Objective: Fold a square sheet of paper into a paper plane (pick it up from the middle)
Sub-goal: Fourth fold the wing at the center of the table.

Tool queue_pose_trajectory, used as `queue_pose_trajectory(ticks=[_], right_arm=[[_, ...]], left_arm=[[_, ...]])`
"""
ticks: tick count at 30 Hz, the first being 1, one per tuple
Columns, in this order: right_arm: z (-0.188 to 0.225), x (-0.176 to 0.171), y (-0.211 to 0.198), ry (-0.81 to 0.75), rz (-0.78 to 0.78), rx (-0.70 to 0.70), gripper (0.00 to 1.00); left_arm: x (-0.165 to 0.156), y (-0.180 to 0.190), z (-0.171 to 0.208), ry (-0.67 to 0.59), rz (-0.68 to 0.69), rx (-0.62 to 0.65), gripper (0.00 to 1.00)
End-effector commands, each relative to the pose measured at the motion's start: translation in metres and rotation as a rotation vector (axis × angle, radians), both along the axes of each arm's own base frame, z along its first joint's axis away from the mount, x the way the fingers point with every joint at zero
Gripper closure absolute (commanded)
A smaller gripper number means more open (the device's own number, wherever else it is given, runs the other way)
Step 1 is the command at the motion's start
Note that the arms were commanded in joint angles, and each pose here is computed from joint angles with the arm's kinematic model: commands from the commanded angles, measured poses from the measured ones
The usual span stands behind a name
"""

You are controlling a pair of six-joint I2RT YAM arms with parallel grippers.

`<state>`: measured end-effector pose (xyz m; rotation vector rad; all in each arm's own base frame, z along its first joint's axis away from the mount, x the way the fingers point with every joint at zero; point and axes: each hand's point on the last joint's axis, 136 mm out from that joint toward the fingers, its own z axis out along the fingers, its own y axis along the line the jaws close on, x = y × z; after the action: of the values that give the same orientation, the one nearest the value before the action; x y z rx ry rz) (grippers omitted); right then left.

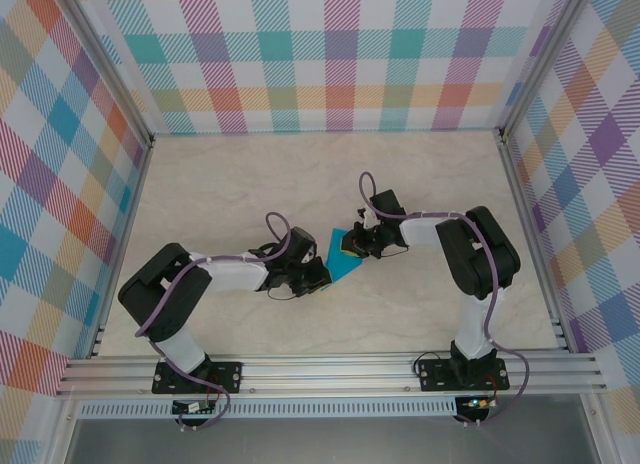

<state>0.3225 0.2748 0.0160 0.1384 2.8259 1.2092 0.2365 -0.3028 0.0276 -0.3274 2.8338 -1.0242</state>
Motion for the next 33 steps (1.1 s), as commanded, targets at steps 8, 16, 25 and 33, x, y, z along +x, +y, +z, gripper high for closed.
queue_pose_trajectory(ticks=[8, 16, 25, 33], right_arm=[[-0.036, -0.016, -0.019, 0.084, -0.025, -0.115, 0.89], [-0.036, -0.017, -0.019, 0.084, -0.020, -0.116, 0.89], [-0.033, -0.017, -0.018, 0.087, -0.016, -0.107, 0.88], [-0.012, -0.009, -0.009, 0.058, -0.007, -0.061, 0.86]], left_arm=[[-0.006, 0.007, 0.000, 0.012, -0.034, 0.053, 0.90], [-0.014, 0.034, -0.025, 0.042, 0.002, 0.185, 0.92], [-0.027, 0.042, -0.023, 0.055, 0.002, 0.162, 0.92], [-0.011, 0.035, 0.025, -0.065, -0.017, 0.127, 0.91]])
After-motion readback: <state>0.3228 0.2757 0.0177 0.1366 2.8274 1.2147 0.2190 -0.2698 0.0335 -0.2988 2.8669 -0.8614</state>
